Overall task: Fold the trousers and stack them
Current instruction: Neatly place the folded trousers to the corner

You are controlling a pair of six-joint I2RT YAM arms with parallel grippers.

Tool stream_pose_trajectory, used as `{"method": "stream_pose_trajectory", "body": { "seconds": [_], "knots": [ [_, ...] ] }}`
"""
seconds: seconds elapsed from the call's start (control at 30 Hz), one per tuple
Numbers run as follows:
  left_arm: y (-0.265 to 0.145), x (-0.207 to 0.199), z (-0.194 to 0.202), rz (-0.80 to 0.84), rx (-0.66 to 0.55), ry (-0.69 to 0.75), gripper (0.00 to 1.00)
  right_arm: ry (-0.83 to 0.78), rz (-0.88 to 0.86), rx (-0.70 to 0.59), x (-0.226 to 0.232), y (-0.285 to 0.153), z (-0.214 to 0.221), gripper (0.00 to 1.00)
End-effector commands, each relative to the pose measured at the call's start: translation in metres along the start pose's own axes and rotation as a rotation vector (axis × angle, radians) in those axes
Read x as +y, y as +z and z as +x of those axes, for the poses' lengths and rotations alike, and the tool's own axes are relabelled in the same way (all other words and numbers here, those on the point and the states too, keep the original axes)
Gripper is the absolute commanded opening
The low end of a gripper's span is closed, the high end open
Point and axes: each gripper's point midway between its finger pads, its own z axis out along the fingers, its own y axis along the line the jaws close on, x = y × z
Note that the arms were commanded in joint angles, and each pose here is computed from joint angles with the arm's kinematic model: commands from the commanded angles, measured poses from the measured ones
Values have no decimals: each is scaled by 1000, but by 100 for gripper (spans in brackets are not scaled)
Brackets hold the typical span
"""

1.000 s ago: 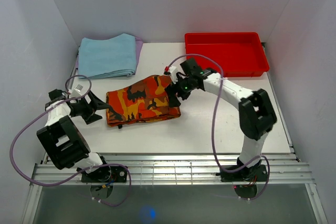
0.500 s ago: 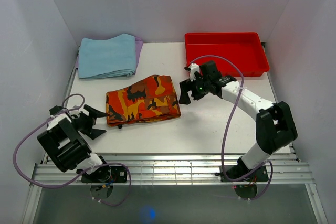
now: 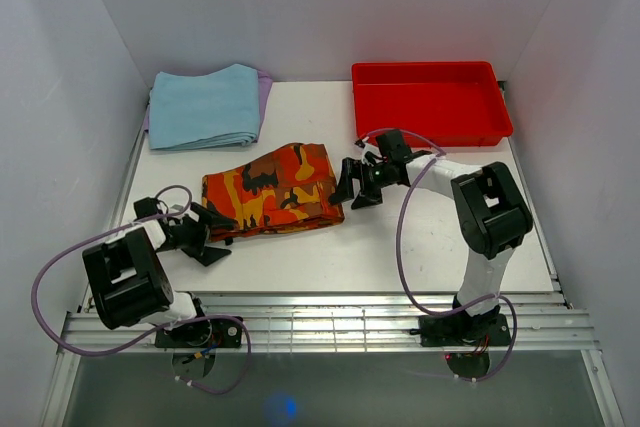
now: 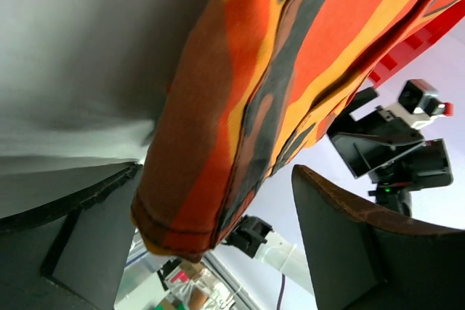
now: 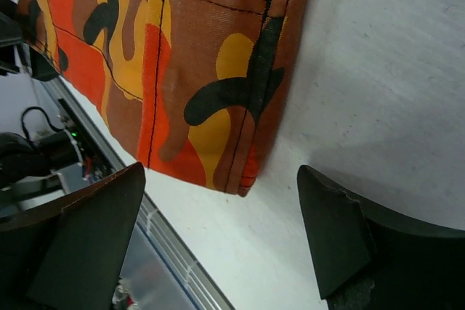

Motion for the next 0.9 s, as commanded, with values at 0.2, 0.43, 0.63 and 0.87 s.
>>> {"method": "stream_pose_trajectory", "body": {
  "seconds": [0.2, 0.43, 0.63, 0.87],
  "knots": [
    [11, 20, -54, -116, -235, 20, 70, 261, -92, -32, 6, 21, 6, 90],
    [14, 17, -73, -114, -299, 25, 56, 282, -80, -40, 3, 30, 7, 90],
    [18, 14, -86, -109, -312, 33, 42, 223, -57, -44, -1, 30, 4, 90],
    [26, 14, -88, -100, -275, 17, 1, 184, -28, -98, -8, 36, -6, 90]
  ]
}}
